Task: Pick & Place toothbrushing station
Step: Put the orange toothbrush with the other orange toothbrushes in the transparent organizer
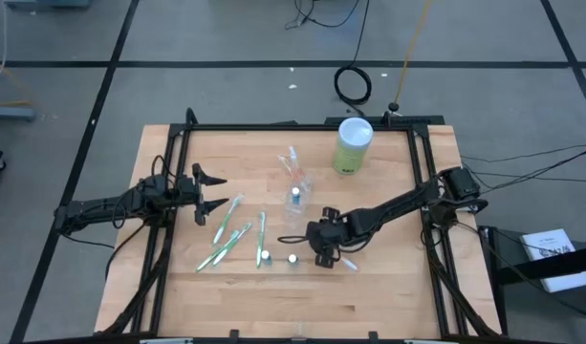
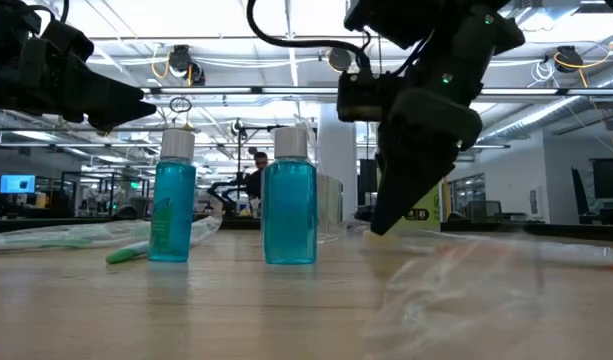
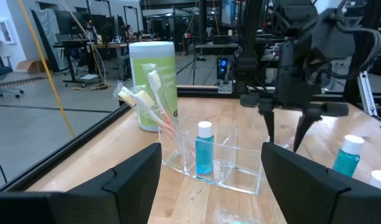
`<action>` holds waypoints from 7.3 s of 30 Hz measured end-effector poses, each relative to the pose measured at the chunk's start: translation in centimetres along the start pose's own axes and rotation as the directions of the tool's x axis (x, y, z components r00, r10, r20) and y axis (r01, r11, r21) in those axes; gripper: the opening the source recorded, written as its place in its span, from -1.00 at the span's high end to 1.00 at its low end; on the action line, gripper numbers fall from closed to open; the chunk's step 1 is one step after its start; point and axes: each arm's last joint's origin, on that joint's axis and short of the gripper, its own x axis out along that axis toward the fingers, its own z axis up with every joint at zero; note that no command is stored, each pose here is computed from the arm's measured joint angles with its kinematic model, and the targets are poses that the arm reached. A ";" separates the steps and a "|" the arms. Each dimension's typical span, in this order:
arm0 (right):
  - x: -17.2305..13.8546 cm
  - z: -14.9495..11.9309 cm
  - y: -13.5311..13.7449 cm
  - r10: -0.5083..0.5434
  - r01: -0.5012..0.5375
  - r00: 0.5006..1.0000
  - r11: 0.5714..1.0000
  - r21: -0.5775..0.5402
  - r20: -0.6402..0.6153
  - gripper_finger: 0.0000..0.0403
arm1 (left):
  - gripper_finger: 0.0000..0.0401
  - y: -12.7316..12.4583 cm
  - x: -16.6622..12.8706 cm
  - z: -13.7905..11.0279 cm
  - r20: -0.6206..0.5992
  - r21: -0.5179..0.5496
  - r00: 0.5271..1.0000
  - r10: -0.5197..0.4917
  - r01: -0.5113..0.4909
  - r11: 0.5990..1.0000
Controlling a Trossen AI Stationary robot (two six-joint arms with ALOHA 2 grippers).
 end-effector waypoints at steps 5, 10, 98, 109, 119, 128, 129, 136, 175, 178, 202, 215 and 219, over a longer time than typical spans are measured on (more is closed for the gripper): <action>0.9 -0.3 0.0 -0.009 0.009 1.000 1.000 -0.003 -0.020 -0.02 | -0.42 0.0 0.0 0.0 0.000 0.000 1.000 0.000 0.000 1.000; 1.3 -0.4 -0.1 -0.018 0.018 0.999 1.000 -0.003 -0.033 0.04 | -0.42 0.0 0.0 0.0 0.000 0.000 1.000 0.000 0.000 1.000; -2.6 2.9 -15.4 -0.193 0.169 0.294 0.974 0.148 0.936 0.92 | -0.42 0.0 0.0 0.0 0.000 0.000 1.000 0.000 0.000 1.000; -4.9 3.4 -15.1 -0.183 0.173 0.204 0.974 0.148 0.962 0.91 | -0.42 0.0 0.0 0.0 0.000 0.000 1.000 0.000 0.000 1.000; -4.8 3.3 -16.3 -0.220 0.262 0.226 0.952 0.158 0.949 0.91 | -0.42 0.0 0.0 0.0 0.000 0.000 1.000 0.000 0.000 1.000; -2.8 2.8 -16.6 -0.231 0.205 0.348 0.964 0.167 0.908 0.91 | -0.42 0.0 0.0 0.0 0.000 0.000 1.000 0.000 0.000 1.000; -2.7 2.8 -16.6 -0.230 0.201 0.356 0.965 0.166 0.906 0.91 | -0.42 0.0 0.0 0.0 0.000 0.000 1.000 0.000 0.000 1.000; -2.0 2.4 -16.6 -0.233 0.210 0.439 0.966 0.153 0.868 0.91 | -0.42 0.0 0.0 0.0 0.000 0.000 1.000 0.000 0.000 1.000; -4.8 2.5 -14.6 -0.178 0.124 0.494 0.983 0.134 0.851 -0.10 | -0.42 0.0 0.0 0.0 0.000 0.000 1.000 0.000 0.000 1.000; -5.4 2.1 -13.5 -0.150 0.128 0.561 0.987 0.093 0.814 -0.11 | -0.42 0.0 0.0 0.0 0.000 0.000 1.000 0.000 0.000 1.000; -5.8 -0.1 -10.3 -0.012 0.012 0.770 1.000 0.005 0.638 -0.05 | -0.42 0.0 0.0 0.0 0.000 0.000 1.000 0.000 0.000 1.000; -7.0 1.3 -11.8 0.066 -0.141 0.645 0.989 0.034 0.762 -0.05 | -0.42 0.0 0.0 0.0 0.000 0.000 1.000 0.000 0.000 1.000; -6.6 1.6 -11.8 0.090 -0.166 0.627 0.986 0.020 0.774 -0.05 | -0.42 0.0 0.0 0.0 0.000 0.000 1.000 0.000 0.000 1.000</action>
